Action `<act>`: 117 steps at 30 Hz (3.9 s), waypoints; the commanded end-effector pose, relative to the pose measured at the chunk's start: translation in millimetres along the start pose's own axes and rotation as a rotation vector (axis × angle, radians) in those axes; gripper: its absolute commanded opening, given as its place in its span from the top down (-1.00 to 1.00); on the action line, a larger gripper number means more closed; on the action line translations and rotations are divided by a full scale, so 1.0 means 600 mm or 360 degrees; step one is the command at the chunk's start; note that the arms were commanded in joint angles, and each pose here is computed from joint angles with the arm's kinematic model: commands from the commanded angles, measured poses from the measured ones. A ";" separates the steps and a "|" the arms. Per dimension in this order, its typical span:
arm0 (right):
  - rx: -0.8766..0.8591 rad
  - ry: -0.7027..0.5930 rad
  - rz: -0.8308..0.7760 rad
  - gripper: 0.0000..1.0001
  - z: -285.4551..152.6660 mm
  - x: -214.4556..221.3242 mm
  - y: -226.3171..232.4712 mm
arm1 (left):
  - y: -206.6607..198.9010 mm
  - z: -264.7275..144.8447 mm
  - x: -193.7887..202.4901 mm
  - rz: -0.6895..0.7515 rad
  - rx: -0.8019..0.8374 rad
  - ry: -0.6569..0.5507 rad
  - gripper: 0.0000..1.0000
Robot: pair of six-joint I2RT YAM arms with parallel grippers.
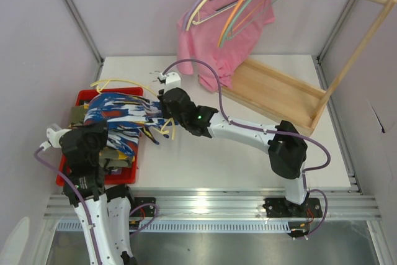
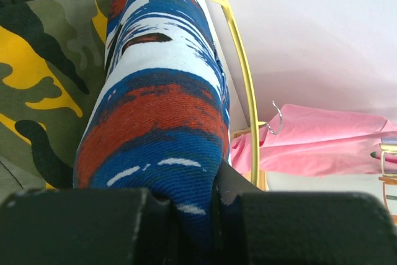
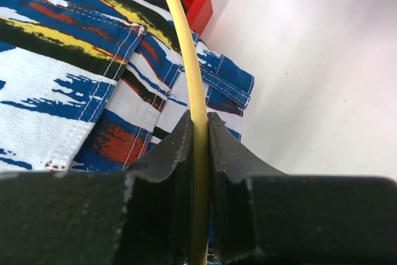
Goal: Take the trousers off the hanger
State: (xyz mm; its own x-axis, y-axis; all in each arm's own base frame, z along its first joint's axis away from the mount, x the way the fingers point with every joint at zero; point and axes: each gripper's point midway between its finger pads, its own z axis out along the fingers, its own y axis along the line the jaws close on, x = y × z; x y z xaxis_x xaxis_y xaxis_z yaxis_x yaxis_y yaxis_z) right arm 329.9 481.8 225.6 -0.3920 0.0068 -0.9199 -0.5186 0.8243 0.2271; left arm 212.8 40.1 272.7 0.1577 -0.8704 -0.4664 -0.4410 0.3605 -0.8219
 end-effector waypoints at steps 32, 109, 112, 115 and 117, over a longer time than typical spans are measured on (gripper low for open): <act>-0.0326 -0.0494 -0.0171 1.00 -0.074 -0.256 0.214 | -0.031 -0.045 0.078 -0.0109 0.0303 0.0367 -0.99; 0.0499 -0.0339 -0.0053 1.00 -0.033 -0.077 -0.146 | -0.077 -0.041 -0.094 -0.0498 0.0371 -0.0444 0.99; 0.0514 -0.0306 -0.0090 1.00 -0.031 -0.071 -0.163 | -0.070 -0.031 -0.092 -0.0509 0.0327 -0.0435 0.99; 0.0531 -0.0298 -0.0131 1.00 -0.034 -0.067 -0.176 | -0.069 -0.031 -0.099 -0.0526 0.0313 -0.0467 1.00; 0.0550 -0.0285 -0.0137 1.00 -0.035 -0.061 -0.189 | -0.069 -0.030 -0.102 -0.0521 0.0303 -0.0483 1.00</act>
State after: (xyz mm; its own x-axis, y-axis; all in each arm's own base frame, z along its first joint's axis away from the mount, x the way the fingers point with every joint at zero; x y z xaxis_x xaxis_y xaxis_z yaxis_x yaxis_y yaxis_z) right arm 347.0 434.0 196.6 -0.2967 -0.0824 -0.9514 -0.4422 0.8949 0.0604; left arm 219.5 43.7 277.3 0.3321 -0.9129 -0.2372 -0.3062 0.1335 -0.9425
